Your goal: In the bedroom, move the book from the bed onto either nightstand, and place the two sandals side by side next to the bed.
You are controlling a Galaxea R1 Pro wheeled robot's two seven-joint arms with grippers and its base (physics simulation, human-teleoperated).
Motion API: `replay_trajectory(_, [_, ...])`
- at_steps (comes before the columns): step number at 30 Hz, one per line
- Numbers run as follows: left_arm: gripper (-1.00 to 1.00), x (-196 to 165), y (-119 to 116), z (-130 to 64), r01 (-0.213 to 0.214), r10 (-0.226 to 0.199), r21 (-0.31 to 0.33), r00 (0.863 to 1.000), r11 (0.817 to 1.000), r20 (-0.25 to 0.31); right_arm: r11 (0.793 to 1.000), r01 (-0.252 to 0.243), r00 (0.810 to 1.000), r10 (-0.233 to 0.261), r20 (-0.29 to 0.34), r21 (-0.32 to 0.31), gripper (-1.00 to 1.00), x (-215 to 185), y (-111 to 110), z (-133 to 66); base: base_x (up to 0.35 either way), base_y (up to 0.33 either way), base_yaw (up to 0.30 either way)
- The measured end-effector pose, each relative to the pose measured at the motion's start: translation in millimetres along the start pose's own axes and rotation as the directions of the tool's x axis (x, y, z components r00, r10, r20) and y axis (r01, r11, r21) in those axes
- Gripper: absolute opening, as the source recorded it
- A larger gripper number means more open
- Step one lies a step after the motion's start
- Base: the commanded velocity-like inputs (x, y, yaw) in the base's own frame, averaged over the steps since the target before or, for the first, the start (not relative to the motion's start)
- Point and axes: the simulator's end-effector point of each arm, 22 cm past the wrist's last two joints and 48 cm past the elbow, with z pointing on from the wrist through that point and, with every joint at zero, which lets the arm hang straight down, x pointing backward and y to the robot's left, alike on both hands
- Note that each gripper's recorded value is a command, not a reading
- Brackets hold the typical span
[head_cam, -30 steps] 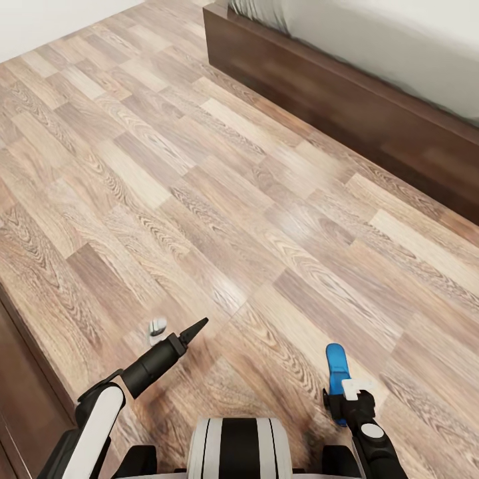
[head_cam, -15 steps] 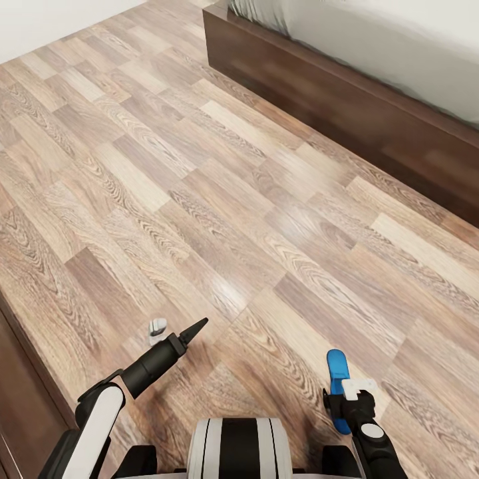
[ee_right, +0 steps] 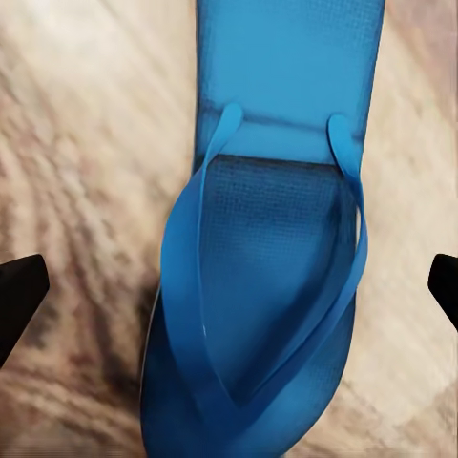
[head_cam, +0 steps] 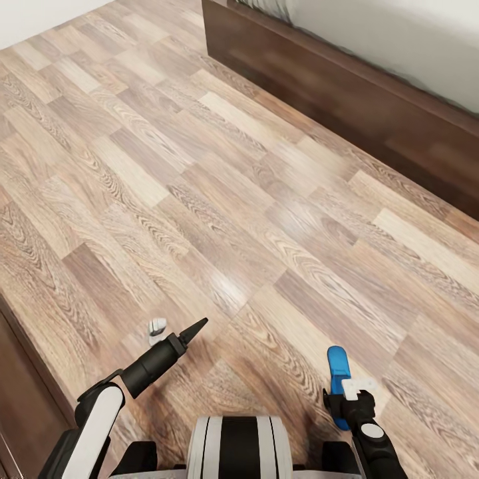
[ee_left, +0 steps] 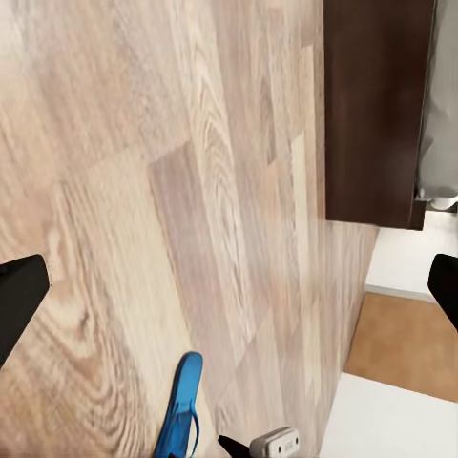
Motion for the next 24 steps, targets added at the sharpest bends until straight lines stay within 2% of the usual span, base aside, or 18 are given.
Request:
replay_trajectory(7, [1.0, 6, 14, 2.1, 0.018, -0.019, -0.018, 1.0, 1.0, -0.011, 1.0, 0.005, 1.0, -0.005, -0.028, -0.004, 1.0, 13, 3, 5.8, 0.0, 0.0, 0.0])
replay_trajectory(15, [1.0, 7, 14, 2.1, 0.018, -0.018, -0.018, 1.0, 1.0, -0.011, 1.0, 0.005, 1.0, -0.005, -0.028, -0.004, 1.0, 13, 3, 5.8, 0.0, 0.0, 0.0])
replay_trajectory(24, [1.0, 16, 31, 4.3, 0.042, -0.043, -0.042, 0.999, 0.998, -0.026, 1.0, 0.012, 0.998, -0.012, -0.064, -0.009, 1.0, 31, 7, 12.6, 0.0, 0.0, 0.0])
